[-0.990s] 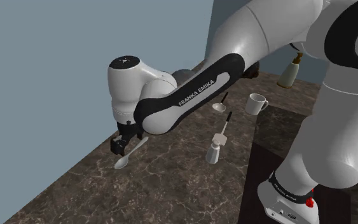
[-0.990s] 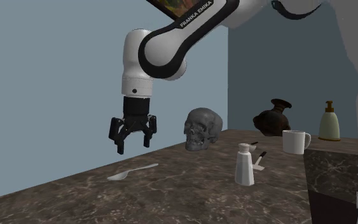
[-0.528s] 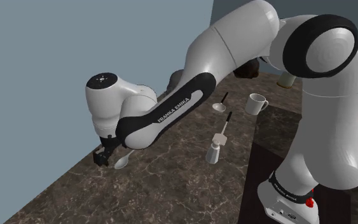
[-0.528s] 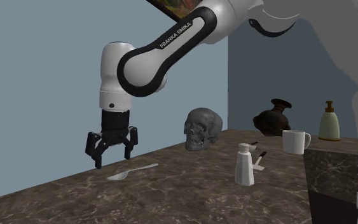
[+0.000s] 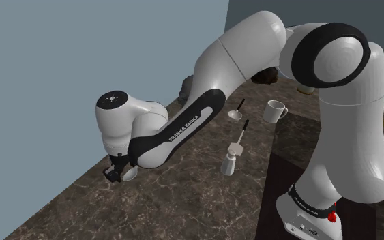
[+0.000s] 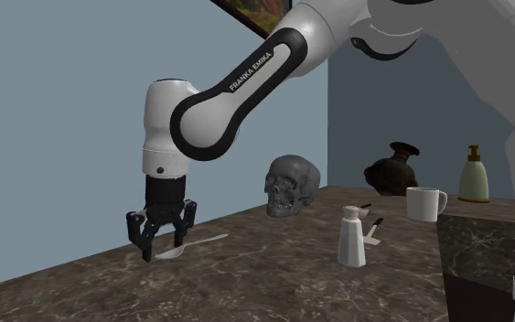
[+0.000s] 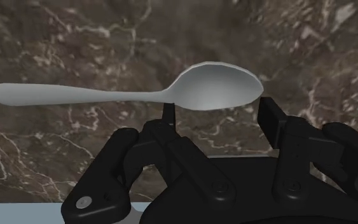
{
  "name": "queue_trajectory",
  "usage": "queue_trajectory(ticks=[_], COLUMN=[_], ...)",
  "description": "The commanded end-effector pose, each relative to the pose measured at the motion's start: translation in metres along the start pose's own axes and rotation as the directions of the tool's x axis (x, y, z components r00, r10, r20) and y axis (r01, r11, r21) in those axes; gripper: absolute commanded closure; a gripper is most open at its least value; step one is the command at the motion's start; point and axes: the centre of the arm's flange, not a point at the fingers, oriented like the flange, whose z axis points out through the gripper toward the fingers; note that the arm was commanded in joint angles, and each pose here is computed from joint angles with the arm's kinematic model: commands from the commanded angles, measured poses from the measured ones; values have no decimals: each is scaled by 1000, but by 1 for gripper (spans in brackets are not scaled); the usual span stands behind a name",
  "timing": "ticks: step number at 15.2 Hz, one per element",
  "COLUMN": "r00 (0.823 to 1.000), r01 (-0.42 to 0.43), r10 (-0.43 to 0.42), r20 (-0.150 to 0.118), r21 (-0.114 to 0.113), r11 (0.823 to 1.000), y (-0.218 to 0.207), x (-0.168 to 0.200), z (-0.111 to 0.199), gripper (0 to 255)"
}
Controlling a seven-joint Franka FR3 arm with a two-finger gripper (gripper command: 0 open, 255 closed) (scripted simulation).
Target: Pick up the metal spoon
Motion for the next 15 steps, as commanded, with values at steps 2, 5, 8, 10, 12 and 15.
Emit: queue_trajectory(ticks=[2, 5, 8, 10, 12, 15], r00=[1000, 1000, 1000, 1000, 1000, 1000], r01=[0, 0, 0, 0, 0, 0], r10=[0, 0, 0, 0, 0, 0], r20=[0, 0, 0, 0, 0, 0], r21=[0, 0, 0, 0, 0, 0], r11=[1000, 1000, 1000, 1000, 1000, 1000], y=[0, 0, 0, 0, 0, 1], x=[0, 0, 0, 0, 2, 5], z=[1, 1, 1, -4, -15, -30], gripper=[255, 255, 255, 255, 255, 255])
